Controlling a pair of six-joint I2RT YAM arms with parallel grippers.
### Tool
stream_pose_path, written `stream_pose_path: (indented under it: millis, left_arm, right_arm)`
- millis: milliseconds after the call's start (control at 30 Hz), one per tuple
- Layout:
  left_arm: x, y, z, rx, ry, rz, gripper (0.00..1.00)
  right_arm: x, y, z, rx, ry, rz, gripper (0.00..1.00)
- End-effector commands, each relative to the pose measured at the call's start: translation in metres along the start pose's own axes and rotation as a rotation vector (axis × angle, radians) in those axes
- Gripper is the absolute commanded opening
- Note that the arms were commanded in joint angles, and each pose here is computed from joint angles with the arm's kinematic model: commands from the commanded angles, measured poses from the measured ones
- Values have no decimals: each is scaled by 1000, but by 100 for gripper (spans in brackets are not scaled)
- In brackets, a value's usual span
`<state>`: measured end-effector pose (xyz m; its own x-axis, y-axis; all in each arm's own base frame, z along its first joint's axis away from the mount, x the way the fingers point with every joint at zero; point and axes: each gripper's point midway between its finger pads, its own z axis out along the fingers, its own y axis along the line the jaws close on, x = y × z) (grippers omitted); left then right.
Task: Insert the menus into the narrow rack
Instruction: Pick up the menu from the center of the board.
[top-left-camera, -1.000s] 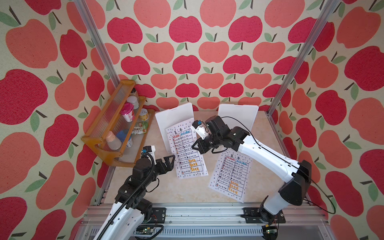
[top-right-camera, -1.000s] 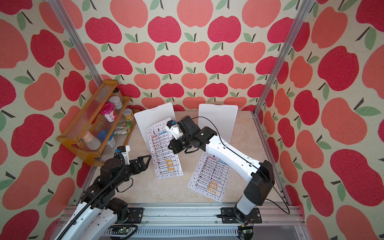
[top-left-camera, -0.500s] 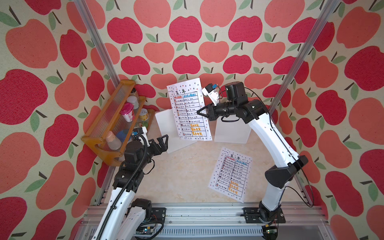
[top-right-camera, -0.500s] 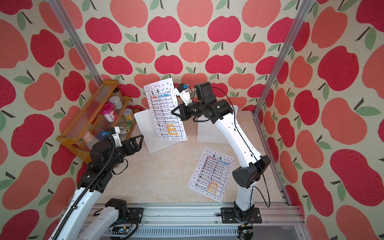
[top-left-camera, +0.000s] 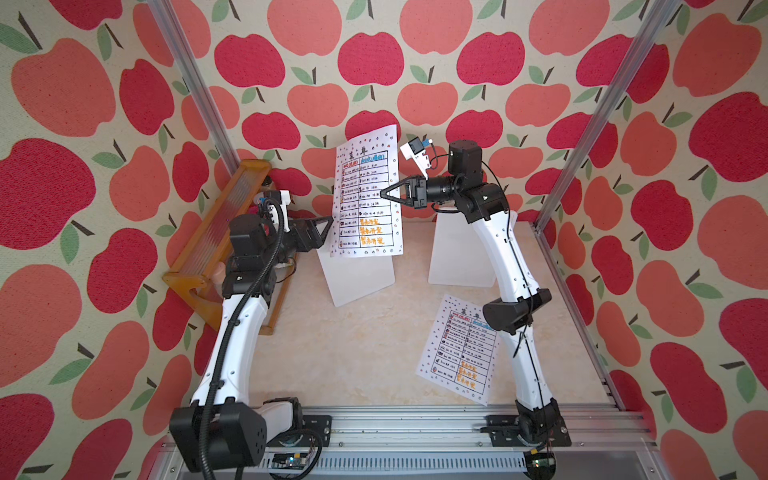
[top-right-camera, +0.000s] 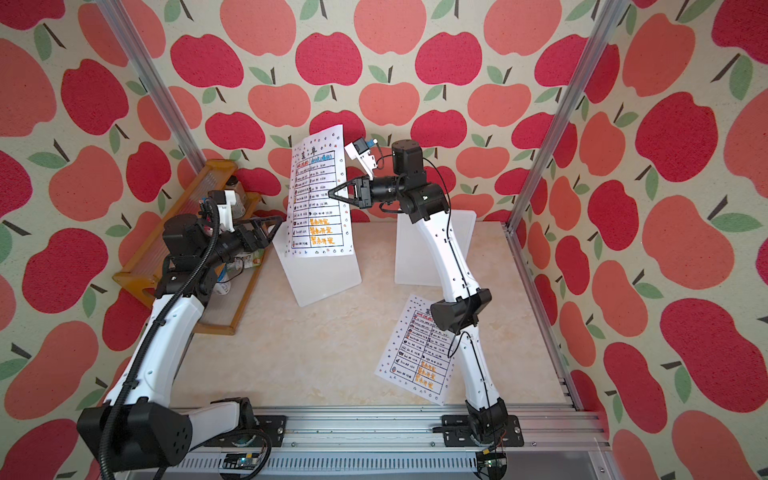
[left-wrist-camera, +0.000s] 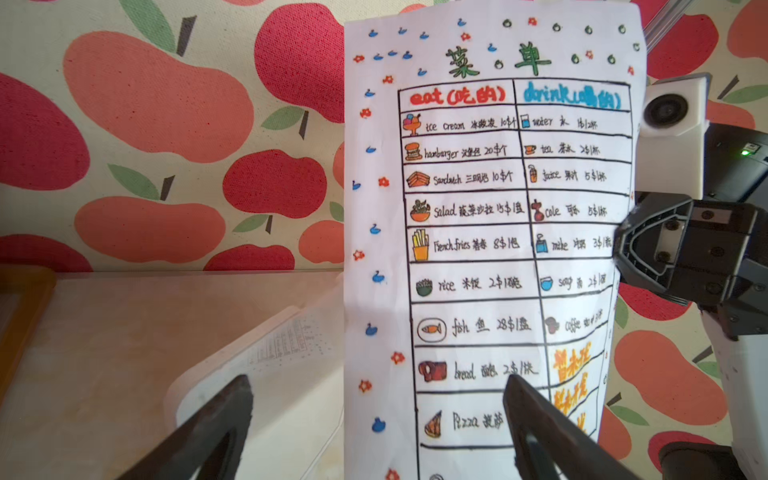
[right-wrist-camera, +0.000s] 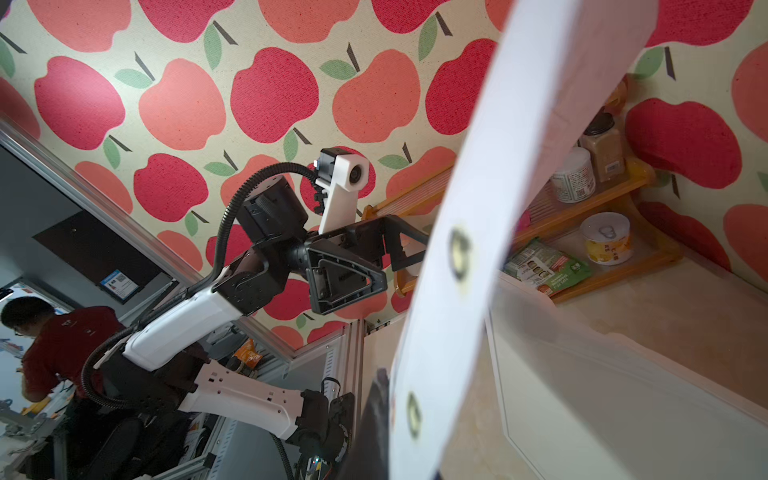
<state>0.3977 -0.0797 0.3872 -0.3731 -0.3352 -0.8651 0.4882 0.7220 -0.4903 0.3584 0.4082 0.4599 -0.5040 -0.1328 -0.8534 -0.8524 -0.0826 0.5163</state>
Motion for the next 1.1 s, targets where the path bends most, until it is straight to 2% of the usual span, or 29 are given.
stream_pose_path:
  millis: [0,167,433,633,900,1067]
  left_arm:
    - [-13,-16,5,196,39,32,94]
    - [-17,-24,22,321,106,16,94]
    - [-1,-51,48,427,246,25,92]
    - [10,-52,52,461,282,-3,91]
    - [11,-58,51,521,285,-30,91]
    - [19,-76,59,581,314,-27,91]
  right_arm:
    - [-9,29,-5,-97,1,-20,0]
    - [-6,23,-9,-63,4,-26,0]
    - [1,27,-7,9,22,-47,0]
    - [13,36,-10,111,60,-100,0]
    - [7,75,-19,105,55,-142,0]
    - [8,88,-23,109,59,-152,0]
